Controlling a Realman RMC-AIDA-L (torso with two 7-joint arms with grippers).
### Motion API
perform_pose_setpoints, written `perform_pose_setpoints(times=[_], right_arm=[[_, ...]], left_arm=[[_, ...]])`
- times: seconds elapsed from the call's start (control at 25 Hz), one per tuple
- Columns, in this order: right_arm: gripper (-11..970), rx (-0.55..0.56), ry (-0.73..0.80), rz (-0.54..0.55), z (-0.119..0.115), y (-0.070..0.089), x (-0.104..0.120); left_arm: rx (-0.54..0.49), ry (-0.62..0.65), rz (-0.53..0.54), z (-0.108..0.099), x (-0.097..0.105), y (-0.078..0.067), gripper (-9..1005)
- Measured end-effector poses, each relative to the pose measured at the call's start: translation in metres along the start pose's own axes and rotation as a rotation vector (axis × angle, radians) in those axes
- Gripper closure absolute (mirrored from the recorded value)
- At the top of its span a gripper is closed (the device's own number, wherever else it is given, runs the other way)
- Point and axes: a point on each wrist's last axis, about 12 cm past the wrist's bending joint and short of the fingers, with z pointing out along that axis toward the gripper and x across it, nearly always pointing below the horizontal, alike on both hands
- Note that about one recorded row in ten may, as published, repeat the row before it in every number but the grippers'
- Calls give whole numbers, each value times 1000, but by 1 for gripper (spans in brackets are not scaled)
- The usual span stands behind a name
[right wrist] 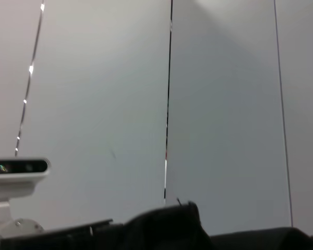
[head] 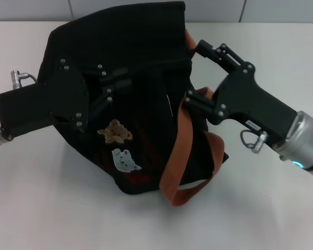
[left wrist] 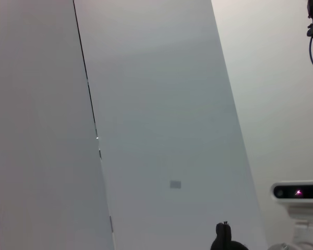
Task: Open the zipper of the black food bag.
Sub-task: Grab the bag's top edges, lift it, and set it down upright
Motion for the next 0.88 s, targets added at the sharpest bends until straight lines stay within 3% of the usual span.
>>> perform_pose_setpoints(times=[0.32,0.6,0.76,0.88], right_arm=[[167,78,-2,1,8,-4,2],[169,161,-23,25,-16,-3,2],[170,153,-8,15,-22,-2,3],[171,55,7,-17,-23,2,2]], left_arm=[[8,-8,-3,-1,0,-2,904],[0,-7,-5,-3,0,-3,905],[0,-6,-6,-4,0,-3,904],[4,-5,-6,-3,0,-3,904]])
